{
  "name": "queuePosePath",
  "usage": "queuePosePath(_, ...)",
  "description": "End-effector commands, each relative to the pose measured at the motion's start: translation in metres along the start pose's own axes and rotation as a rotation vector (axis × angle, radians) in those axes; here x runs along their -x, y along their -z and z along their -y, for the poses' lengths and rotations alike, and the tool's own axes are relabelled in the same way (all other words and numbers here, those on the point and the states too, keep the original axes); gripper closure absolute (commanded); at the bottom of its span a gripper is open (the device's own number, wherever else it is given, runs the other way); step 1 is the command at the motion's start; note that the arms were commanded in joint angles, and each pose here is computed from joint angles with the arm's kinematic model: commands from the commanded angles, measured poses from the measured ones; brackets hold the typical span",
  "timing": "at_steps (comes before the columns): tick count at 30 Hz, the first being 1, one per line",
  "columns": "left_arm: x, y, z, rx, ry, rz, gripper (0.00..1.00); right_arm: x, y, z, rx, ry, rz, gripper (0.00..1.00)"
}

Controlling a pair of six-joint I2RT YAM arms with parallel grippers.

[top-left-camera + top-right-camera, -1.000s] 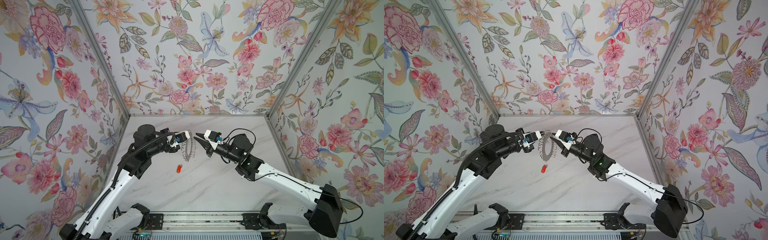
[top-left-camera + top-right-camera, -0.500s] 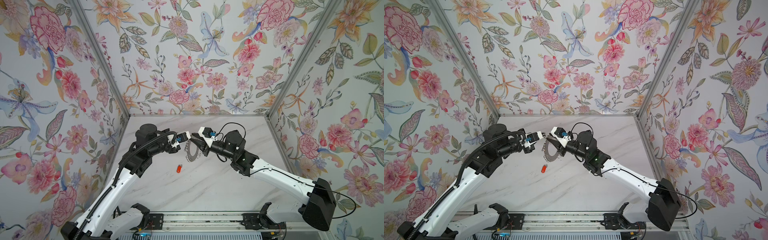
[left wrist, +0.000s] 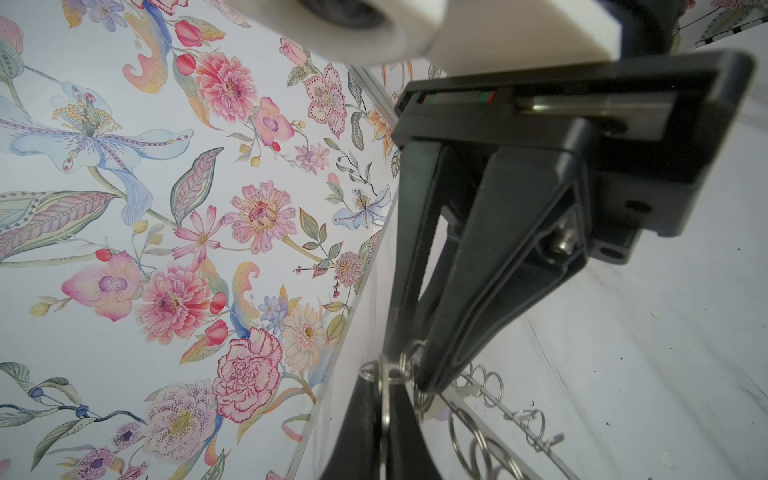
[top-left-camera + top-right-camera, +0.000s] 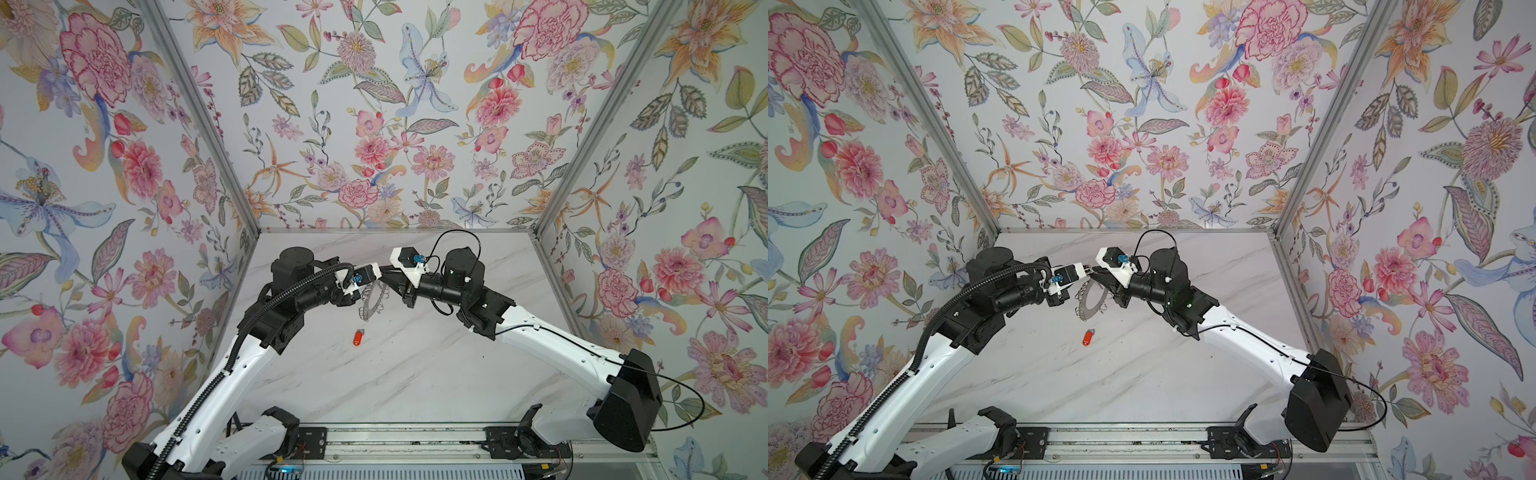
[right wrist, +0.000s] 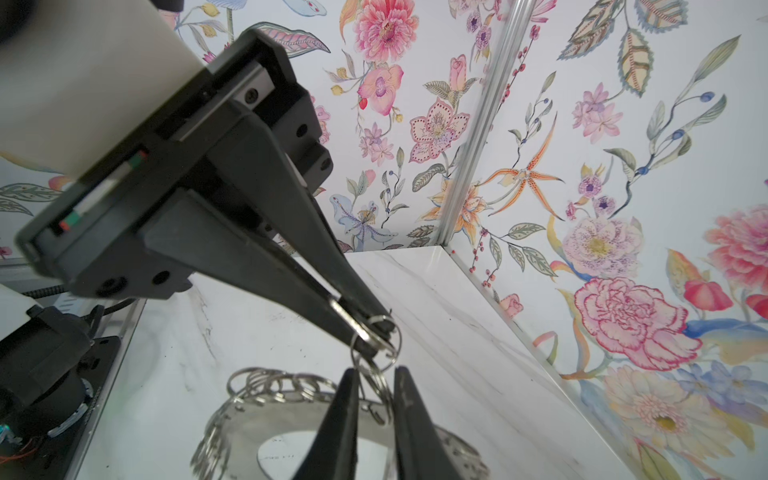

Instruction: Remove the keys from the keyring

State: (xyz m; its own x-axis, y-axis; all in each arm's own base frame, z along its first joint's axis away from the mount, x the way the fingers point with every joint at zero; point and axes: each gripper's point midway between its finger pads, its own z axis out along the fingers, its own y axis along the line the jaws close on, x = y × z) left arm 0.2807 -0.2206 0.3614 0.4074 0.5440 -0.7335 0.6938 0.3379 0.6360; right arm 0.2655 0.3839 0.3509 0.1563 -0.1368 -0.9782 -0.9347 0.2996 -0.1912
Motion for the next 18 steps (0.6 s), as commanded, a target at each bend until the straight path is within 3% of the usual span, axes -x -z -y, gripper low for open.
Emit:
queuePosePath(1,0.018,0.006,-0.015,0.031,-0.027,0.038,1.0,0.003,-0.001,-0.004,0.043,0.004,-0.006,0.87)
queuePosePath(8,0.016,0.008,-0.02,0.057,-0.032,0.02,1.0,0.004,0.002,-0.004,0.033,0.016,-0.008,1.0)
queuePosePath(18,0.003,0.018,-0.029,0.138,-0.054,-0.055,1.0,0.008,0.013,-0.002,-0.01,0.048,0.02,1.0)
